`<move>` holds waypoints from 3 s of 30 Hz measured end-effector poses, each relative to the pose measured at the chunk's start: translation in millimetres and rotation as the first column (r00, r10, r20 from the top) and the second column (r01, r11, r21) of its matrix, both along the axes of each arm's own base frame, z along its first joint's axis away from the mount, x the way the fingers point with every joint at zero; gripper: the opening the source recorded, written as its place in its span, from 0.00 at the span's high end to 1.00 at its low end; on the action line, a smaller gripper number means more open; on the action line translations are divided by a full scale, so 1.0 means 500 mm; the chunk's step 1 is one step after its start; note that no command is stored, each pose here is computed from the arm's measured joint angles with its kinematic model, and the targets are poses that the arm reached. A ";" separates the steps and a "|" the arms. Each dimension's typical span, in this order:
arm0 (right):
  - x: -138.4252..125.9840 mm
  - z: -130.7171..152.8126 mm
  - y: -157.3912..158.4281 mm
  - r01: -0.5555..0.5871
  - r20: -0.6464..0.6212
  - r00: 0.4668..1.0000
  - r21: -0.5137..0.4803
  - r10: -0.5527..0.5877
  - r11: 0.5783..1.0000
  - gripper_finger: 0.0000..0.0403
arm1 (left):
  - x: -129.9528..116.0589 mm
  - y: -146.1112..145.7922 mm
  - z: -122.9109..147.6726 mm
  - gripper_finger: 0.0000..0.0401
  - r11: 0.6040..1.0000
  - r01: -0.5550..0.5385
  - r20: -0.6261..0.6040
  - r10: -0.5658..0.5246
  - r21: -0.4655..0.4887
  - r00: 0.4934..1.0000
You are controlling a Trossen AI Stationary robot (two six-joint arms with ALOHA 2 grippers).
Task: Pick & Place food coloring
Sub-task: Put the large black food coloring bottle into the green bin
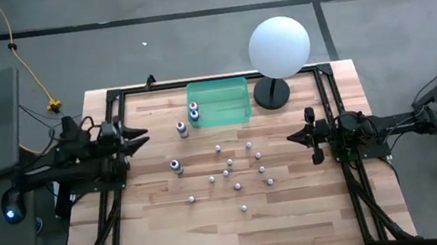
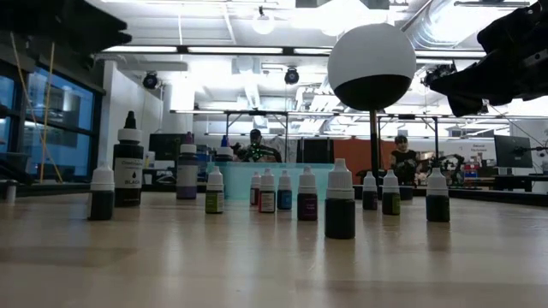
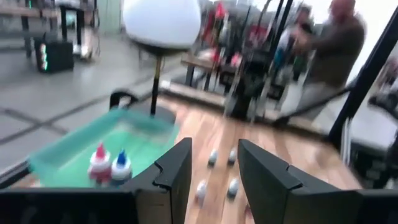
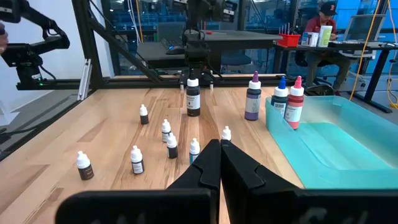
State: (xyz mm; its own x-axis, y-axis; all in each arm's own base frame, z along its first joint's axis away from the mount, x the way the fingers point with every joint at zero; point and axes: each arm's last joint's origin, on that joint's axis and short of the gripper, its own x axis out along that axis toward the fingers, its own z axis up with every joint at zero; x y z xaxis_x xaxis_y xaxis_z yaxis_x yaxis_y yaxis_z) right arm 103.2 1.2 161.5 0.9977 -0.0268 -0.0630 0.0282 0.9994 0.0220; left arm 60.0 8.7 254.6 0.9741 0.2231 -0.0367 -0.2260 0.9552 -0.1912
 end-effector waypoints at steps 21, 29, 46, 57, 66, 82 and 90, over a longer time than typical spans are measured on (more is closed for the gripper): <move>0.000 0.000 0.000 0.000 0.000 1.000 0.000 0.000 1.000 1.00 | 0.194 0.007 0.111 0.26 0.987 0.036 -0.833 -0.154 -0.159 0.532; 0.000 0.000 0.000 0.000 0.000 1.000 0.000 0.000 1.000 1.00 | 0.275 0.004 0.150 0.25 0.946 0.191 -0.886 -0.314 -0.261 0.342; 0.000 0.000 0.000 0.000 0.002 1.000 0.000 0.000 1.000 1.00 | 0.301 -0.001 0.053 0.25 0.924 0.332 -0.911 -0.293 -0.191 0.292; 0.000 0.000 0.000 0.000 0.002 1.000 0.000 0.000 1.000 1.00 | 0.311 -0.022 -0.006 0.25 0.912 0.380 -0.906 -0.282 -0.151 0.316; 0.000 0.000 0.000 -0.001 0.002 1.000 0.000 0.001 1.000 1.00 | 0.309 -0.025 -0.044 0.25 0.922 0.366 -0.910 -0.257 -0.130 0.326; 0.000 0.000 0.000 -0.001 0.002 1.000 0.000 0.001 1.000 1.00 | 0.316 -0.024 -0.067 0.29 0.933 0.339 -0.903 -0.246 -0.122 0.352; 0.000 0.000 0.000 -0.001 0.002 1.000 0.000 0.001 1.000 1.00 | 0.320 -0.026 -0.075 0.43 0.927 0.342 -0.905 -0.271 -0.154 0.327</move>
State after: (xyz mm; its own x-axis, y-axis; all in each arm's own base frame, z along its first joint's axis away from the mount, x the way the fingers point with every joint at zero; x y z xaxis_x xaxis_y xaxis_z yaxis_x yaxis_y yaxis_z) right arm 103.1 1.2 161.7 0.9978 -0.0260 -0.0611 0.0274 0.9994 0.0221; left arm 219.9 -4.2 217.0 0.3630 -0.0477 -0.9305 0.0846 0.9962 -0.0181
